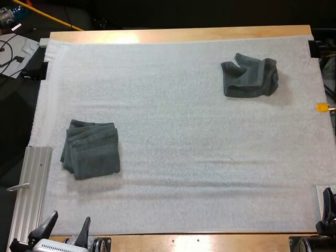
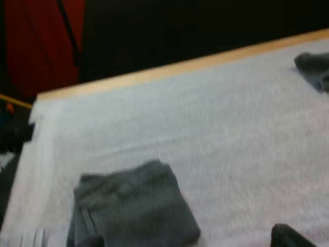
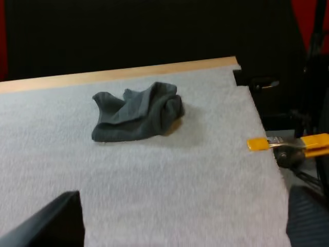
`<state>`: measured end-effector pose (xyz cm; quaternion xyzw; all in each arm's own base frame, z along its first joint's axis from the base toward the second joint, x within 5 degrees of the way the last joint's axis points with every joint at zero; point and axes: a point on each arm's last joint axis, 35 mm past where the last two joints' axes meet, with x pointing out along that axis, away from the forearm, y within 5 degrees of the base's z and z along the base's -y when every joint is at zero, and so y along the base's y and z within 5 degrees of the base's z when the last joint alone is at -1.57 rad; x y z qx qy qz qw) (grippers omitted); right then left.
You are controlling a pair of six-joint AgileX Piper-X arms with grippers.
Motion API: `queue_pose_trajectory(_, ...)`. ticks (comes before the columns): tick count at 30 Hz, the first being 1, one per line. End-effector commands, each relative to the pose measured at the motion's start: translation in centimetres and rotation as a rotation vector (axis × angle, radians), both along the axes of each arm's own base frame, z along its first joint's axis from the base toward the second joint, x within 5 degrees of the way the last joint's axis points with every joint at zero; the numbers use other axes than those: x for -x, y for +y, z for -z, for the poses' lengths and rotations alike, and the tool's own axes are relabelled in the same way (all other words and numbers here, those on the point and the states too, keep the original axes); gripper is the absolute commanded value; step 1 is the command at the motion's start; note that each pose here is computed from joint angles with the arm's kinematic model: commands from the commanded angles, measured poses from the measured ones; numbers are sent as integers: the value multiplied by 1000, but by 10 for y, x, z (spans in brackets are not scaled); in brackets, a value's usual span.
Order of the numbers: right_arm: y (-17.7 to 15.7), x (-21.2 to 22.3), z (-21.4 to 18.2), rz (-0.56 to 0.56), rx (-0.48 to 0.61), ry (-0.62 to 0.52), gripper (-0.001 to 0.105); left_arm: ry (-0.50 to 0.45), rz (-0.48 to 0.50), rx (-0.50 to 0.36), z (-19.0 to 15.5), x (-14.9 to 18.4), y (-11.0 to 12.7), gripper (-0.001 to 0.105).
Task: Pick towel from pile, fold and stack
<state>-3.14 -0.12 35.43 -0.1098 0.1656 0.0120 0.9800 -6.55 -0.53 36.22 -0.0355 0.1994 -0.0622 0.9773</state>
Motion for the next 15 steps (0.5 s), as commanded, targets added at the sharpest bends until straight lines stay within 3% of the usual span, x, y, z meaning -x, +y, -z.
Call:
queue_pose_trajectory(1, 0, 0, 1, 1, 10, 20, 77, 67, 4, -2, 3, 1, 0, 62)
queue_pose_trajectory(8, 0, 0, 5, -4, 10, 57, 77, 109, 11, 5, 7, 3, 0, 62)
queue_pose_trajectory(15, 1, -6, 5, -12, 8, 23, 77, 27, 15, 3, 0, -2, -1, 62)
